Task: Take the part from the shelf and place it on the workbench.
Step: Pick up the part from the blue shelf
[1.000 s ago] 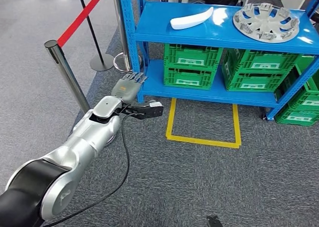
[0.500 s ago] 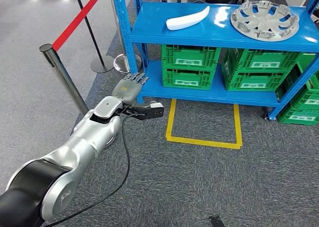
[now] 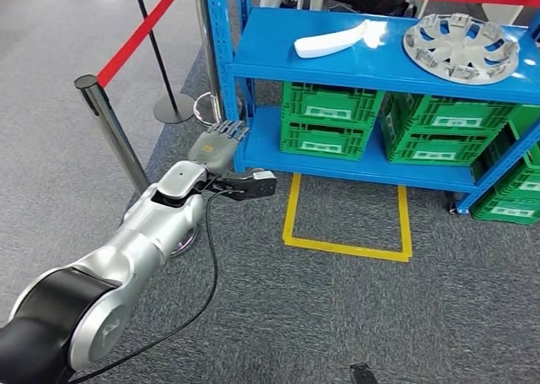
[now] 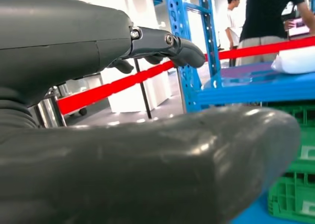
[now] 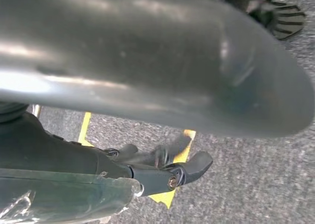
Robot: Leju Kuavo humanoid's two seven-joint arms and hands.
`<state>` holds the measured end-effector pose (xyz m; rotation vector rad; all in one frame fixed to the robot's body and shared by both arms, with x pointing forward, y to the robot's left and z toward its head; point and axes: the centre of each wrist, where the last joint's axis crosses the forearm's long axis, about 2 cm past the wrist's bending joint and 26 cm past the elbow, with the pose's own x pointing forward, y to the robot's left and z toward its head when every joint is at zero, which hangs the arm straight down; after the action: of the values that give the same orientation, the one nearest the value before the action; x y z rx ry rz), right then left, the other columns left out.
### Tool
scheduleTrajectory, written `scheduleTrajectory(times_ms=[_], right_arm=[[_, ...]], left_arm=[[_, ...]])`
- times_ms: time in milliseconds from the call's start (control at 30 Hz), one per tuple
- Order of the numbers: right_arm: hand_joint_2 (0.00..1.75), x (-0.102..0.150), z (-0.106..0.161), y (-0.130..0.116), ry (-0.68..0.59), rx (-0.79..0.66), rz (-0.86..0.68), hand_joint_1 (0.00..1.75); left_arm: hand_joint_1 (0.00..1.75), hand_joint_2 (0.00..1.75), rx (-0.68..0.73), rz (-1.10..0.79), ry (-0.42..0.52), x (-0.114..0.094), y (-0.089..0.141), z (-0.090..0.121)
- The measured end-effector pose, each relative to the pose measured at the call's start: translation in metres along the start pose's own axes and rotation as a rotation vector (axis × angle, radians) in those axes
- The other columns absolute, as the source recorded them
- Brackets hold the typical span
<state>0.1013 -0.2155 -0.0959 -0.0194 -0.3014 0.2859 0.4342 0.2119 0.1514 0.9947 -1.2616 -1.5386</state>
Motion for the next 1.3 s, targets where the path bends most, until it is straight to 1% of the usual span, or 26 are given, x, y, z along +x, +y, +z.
scheduleTrajectory(times_ms=[167, 500, 667, 800, 933, 1300], right_arm=[[0.00, -0.0021, 0.0002, 0.0006, 0.004, 0.001, 0.000, 0.00], [0.00, -0.0012, 0.0001, 0.0005, 0.002, 0.000, 0.000, 0.00], [0.00, -0.0012, 0.0001, 0.0006, 0.002, 0.000, 0.000, 0.00], [0.00, -0.0010, 0.0001, 0.0004, -0.001, 0.000, 0.001, 0.00], [0.00, -0.0018, 0.0001, 0.0005, -0.002, 0.001, -0.006, 0.00], [0.00, -0.0016, 0.0001, 0.0005, -0.004, 0.001, -0.021, 0.00]], left_arm=[[0.00, 0.00, -0.008, 0.003, -0.001, 0.0012, -0.0038, 0.0014], [0.00, 0.00, -0.004, 0.001, 0.000, 0.0002, -0.0018, 0.0007], [0.00, 0.00, -0.011, 0.007, 0.000, 0.0013, -0.0075, 0.0030], [0.00, 0.00, -0.003, 0.015, 0.001, 0.0013, -0.0057, 0.0023], [0.00, 1.75, -0.007, 0.012, 0.002, 0.0018, -0.0078, 0.0031], [0.00, 1.75, -0.013, 0.009, 0.003, 0.0012, -0.0088, 0.0036]])
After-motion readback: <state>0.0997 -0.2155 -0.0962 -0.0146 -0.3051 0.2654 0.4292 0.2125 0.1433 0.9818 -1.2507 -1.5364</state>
